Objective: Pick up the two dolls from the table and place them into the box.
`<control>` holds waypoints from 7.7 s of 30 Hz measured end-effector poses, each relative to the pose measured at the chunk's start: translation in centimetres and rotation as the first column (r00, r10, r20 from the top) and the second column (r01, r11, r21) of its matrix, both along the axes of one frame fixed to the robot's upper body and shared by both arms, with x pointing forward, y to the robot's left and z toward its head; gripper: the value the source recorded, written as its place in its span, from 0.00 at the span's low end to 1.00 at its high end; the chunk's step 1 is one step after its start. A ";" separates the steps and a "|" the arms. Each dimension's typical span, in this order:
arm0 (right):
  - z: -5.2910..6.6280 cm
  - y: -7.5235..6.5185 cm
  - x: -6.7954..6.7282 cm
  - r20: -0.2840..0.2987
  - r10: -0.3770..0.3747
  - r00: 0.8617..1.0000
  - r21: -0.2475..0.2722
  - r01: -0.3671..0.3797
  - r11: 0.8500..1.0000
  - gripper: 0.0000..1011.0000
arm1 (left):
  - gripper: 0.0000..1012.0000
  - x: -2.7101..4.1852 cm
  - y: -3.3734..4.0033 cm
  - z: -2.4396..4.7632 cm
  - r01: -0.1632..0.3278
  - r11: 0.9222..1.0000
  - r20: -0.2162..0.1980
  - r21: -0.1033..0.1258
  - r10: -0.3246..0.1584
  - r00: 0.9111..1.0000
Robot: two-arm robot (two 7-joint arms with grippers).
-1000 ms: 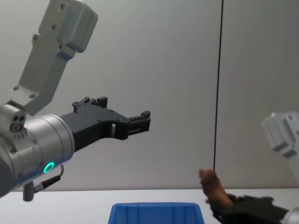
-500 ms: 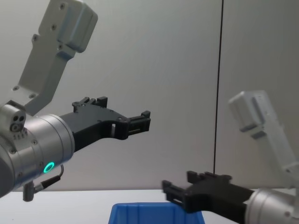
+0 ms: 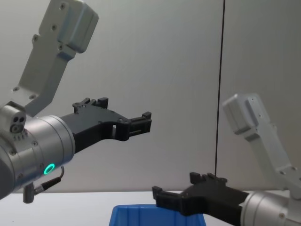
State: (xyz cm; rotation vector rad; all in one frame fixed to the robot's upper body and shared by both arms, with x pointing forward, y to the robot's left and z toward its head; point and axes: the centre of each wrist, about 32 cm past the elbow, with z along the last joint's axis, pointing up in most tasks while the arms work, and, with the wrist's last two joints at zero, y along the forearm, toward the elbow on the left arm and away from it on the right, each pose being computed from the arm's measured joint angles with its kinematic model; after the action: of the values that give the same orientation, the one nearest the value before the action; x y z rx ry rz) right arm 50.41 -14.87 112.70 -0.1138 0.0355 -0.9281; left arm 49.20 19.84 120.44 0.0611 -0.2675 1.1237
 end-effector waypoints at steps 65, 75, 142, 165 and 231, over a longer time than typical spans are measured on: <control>-1.1 -5.7 -5.3 -0.073 -0.409 0.909 -0.063 0.405 0.912 0.99 | 0.99 -1.62 5.08 -1.65 -0.090 0.995 -0.392 0.032 0.095 0.915; -1.1 -5.8 -5.4 -0.073 -0.412 0.908 -0.064 0.408 0.911 0.99 | 0.99 -0.77 6.22 -2.88 -0.081 0.993 -0.473 0.084 0.111 0.874; -1.1 -5.8 -5.4 -0.073 -0.413 0.908 -0.064 0.409 0.910 0.99 | 0.29 5.99 7.81 -8.70 0.002 0.977 -0.615 0.213 0.132 0.777; -1.1 -5.8 -5.4 -0.073 -0.413 0.908 -0.065 0.409 0.910 0.99 | 0.17 6.01 7.55 -3.71 -0.020 0.969 -0.456 0.245 0.133 0.880; -1.1 -5.8 -5.4 -0.073 -0.413 0.908 -0.064 0.409 0.910 0.99 | 0.99 7.43 5.67 1.99 0.377 0.925 -0.124 -0.048 -0.380 0.917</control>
State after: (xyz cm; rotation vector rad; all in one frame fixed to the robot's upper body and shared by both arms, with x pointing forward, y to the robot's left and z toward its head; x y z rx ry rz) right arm 44.99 -20.67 111.59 -0.1952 0.1198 -1.3479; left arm 56.63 25.51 122.43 0.0593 -0.1403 0.7322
